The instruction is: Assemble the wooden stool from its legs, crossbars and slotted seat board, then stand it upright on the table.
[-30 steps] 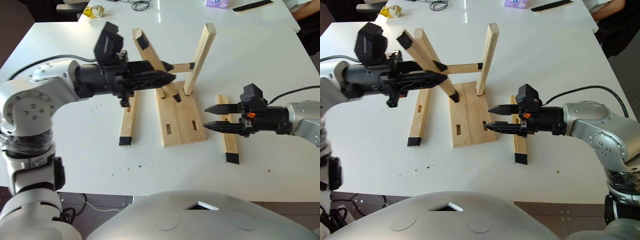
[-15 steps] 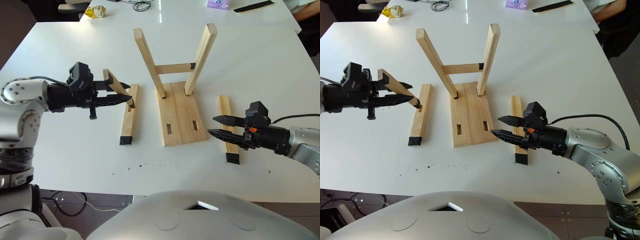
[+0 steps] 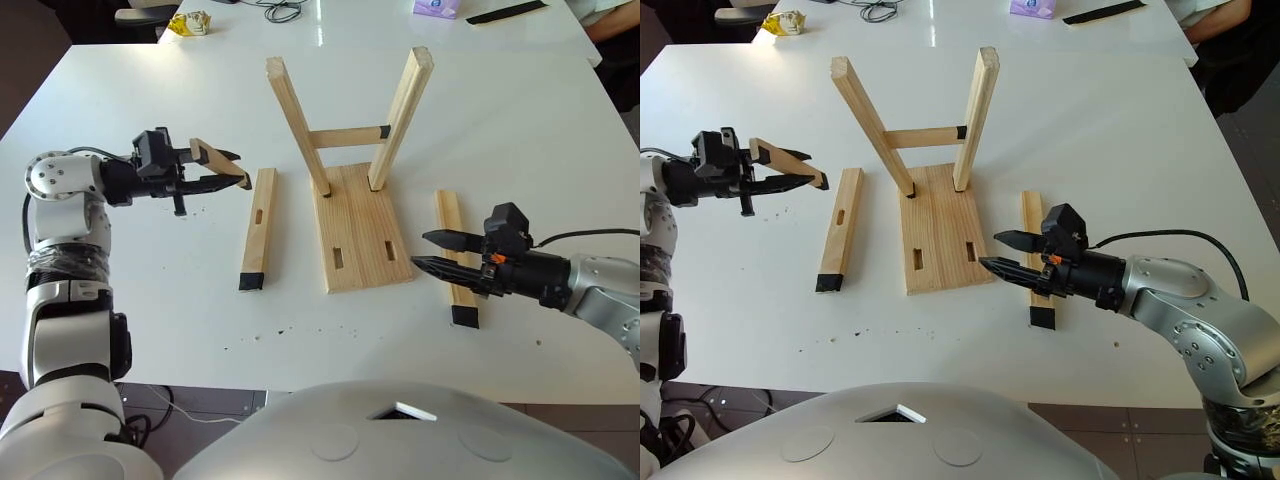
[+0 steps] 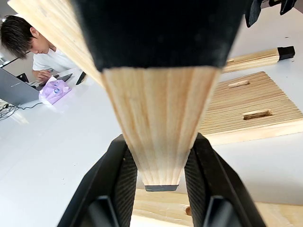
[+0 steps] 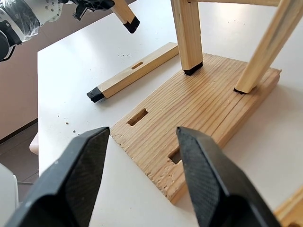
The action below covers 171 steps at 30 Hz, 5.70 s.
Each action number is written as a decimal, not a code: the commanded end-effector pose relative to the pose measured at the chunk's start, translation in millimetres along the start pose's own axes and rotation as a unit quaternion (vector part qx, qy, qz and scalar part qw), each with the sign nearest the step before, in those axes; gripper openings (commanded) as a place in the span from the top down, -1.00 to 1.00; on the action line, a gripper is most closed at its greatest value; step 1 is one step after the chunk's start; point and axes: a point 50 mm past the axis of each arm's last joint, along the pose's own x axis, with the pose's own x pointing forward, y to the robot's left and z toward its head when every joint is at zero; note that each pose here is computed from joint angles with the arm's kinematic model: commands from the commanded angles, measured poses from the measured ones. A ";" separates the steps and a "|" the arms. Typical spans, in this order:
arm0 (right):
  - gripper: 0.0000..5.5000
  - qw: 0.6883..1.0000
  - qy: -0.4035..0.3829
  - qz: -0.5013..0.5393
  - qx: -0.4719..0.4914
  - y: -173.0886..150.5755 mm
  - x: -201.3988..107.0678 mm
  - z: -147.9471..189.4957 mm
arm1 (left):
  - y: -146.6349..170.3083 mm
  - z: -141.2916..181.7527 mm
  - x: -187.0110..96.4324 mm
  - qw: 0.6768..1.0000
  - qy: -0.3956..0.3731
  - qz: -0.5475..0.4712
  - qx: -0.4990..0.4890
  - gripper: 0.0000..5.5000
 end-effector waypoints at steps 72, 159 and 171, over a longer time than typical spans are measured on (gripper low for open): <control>0.06 0.999 0.023 0.025 0.000 9.6 -2.1 -1.5 | -65.3 -35.1 -2.9 0.983 0.080 -0.135 -0.097 0.52; 0.06 0.999 0.037 0.007 -0.033 6.4 -0.8 -8.0 | -65.6 83.8 31.0 0.973 -0.123 -0.035 -0.194 -0.37; 0.06 0.999 0.039 0.009 -0.032 8.1 -2.6 -6.9 | -18.8 146.7 20.8 0.969 -0.211 -0.002 -0.130 -0.37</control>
